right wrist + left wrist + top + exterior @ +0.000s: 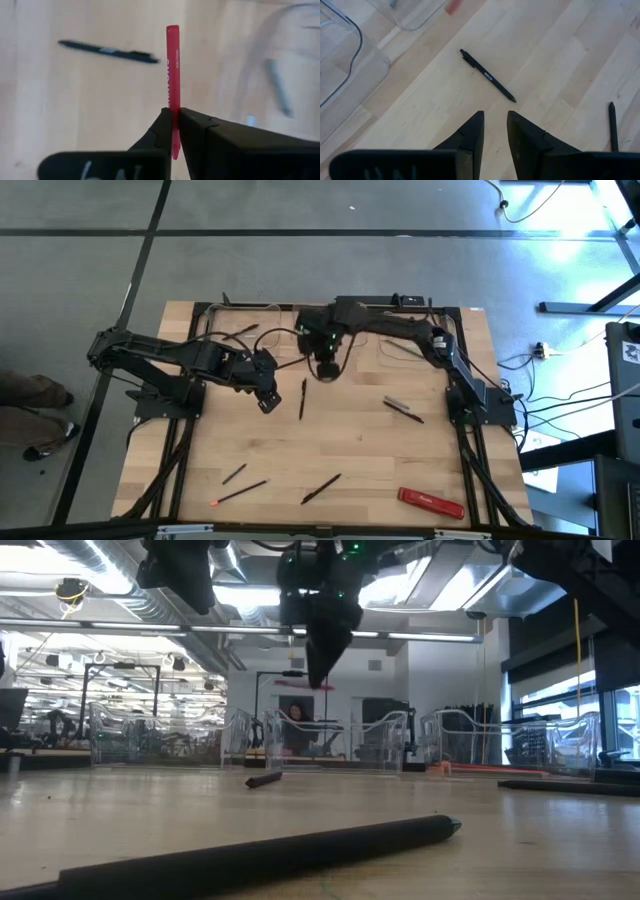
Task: Sort crayons/erasers/pens/pencils in bins
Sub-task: Put the red crayon into the center transparent bin
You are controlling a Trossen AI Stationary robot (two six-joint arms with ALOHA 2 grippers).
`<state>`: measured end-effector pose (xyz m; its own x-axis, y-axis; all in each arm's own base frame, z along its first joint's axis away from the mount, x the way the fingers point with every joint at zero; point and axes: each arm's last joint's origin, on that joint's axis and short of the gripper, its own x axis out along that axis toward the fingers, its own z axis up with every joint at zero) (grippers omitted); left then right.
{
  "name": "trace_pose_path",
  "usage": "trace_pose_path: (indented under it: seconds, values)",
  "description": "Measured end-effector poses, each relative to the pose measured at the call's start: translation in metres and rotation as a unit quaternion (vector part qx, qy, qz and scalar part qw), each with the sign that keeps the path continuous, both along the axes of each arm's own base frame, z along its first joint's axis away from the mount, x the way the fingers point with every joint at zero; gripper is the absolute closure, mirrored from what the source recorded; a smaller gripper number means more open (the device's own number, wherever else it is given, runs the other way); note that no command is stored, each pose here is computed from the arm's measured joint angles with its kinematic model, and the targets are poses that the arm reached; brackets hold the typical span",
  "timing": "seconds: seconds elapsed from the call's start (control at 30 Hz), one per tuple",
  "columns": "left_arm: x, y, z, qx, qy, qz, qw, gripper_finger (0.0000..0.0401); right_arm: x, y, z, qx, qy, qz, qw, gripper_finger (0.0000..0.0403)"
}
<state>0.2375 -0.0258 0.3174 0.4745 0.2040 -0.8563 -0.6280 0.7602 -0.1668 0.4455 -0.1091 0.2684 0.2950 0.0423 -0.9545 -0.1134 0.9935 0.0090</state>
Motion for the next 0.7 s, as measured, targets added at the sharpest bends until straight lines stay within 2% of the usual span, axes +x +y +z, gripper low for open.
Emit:
trace_pose_path:
  seconds: [0.13,0.23,0.57,0.7]
  values:
    - [0.000,0.000,0.000,0.000,0.000,0.000,1.000,0.0324,-0.006,-0.027,0.014,-0.005,-0.022,-0.035,0.999,0.0380]
    - [0.000,0.000,0.000,0.006,-0.001,0.003,1.000,0.0324,-0.013,-0.046,0.012,-0.020,-0.013,-0.068,0.997,0.0381]
    - [0.001,0.002,0.001,0.031,-0.010,0.017,0.999,0.0324,-0.026,-0.094,-0.036,-0.029,-0.003,-0.121,0.992,0.0381]
    - [0.003,0.005,0.003,0.082,-0.029,0.046,0.995,0.0324,-0.034,-0.104,-0.054,-0.029,0.009,-0.124,0.992,0.0380]
